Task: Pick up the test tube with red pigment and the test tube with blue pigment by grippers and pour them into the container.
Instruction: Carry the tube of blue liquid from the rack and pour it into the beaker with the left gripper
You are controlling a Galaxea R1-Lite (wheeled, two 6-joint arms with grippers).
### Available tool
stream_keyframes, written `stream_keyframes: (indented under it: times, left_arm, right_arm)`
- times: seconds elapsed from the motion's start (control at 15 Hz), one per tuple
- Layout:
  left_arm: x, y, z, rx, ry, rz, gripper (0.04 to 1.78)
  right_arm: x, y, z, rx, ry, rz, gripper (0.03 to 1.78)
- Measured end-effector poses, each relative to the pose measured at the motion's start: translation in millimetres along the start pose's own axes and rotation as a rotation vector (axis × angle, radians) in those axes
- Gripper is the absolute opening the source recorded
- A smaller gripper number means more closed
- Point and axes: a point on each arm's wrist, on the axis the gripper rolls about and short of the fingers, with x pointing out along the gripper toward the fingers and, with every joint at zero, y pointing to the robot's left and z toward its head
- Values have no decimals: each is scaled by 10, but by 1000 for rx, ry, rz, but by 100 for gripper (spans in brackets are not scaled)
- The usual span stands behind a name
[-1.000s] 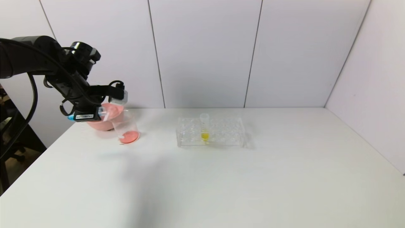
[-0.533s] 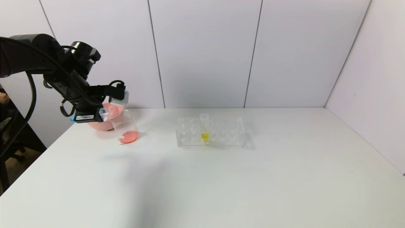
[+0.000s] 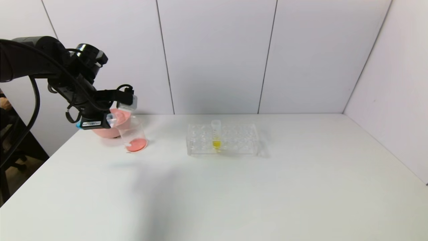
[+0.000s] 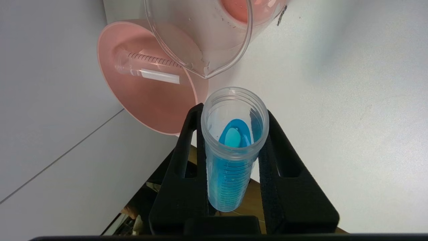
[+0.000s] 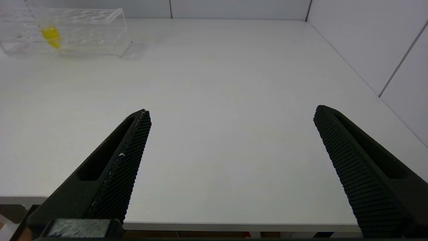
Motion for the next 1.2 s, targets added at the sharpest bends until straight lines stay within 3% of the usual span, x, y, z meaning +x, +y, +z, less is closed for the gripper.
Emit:
stream_keyframes:
  times: [0.67,1.2]
  left_arm:
    - [102,28,28,-27,9,6,45]
    - [140,28,32,-83,76,18,45]
  right_arm:
    - [0,0,0,0,0,0,177]
    - [0,0,0,0,0,0,177]
